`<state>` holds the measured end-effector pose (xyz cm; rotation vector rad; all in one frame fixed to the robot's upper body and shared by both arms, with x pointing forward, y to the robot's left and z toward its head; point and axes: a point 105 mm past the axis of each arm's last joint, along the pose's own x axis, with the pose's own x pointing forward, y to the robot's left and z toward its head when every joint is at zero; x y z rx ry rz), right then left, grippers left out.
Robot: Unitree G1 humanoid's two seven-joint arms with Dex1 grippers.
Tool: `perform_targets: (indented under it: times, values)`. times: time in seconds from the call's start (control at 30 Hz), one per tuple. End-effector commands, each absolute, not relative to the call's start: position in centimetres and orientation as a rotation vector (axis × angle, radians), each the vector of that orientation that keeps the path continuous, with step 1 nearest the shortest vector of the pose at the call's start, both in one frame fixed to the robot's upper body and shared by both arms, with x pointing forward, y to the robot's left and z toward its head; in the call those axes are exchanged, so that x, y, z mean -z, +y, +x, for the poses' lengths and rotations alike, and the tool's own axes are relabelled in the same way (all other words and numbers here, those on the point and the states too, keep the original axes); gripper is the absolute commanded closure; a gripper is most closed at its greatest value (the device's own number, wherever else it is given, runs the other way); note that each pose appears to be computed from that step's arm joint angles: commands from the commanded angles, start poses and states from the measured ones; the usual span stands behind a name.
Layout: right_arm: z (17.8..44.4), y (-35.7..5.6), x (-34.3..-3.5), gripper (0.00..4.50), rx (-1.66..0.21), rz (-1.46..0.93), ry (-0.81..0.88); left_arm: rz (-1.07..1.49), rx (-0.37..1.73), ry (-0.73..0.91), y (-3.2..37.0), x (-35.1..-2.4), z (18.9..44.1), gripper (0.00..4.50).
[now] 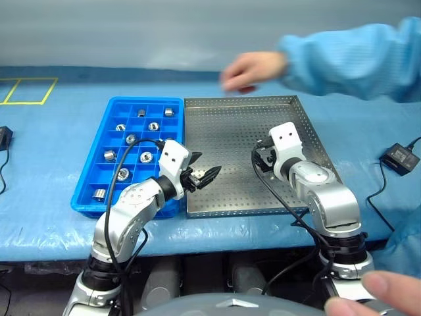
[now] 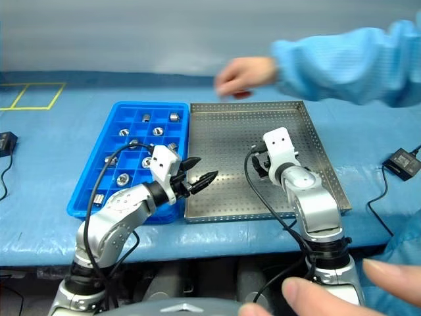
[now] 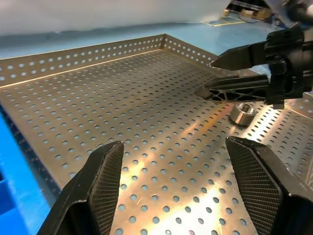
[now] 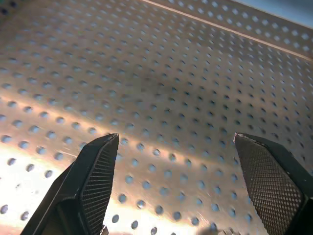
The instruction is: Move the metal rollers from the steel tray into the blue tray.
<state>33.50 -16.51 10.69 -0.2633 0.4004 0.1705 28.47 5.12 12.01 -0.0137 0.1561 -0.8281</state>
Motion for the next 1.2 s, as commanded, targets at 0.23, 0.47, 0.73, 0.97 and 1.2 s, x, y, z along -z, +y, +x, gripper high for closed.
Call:
perform_targets:
  times: [0.23, 0.47, 0.73, 0.97, 1.2]
  values:
    - [33.2, -19.9, -9.0, 0.53, 0.049, -0.160, 0.449, 0.004, 0.897, 0.140, 4.0, -12.2, 28.0, 0.87]
    - [33.1, -19.3, -7.5, 0.53, 0.037, -0.096, 0.503, 0.021, 0.867, 0.152, 4.6, -11.9, 28.1, 0.87]
    - [33.3, -19.0, -7.2, 2.03, 0.038, -0.098, 0.510, 0.028, 0.838, 0.157, 5.3, -11.8, 28.2, 0.87]
    - [33.2, -15.8, -8.6, 2.79, -0.123, -0.105, 0.439, 0.036, 0.789, 0.154, 6.6, -12.0, 28.5, 0.87]
    - [32.4, -10.2, -11.5, 2.79, -0.389, -0.115, 0.341, 0.077, 0.634, 0.156, 10.8, -12.4, 28.8, 0.87]
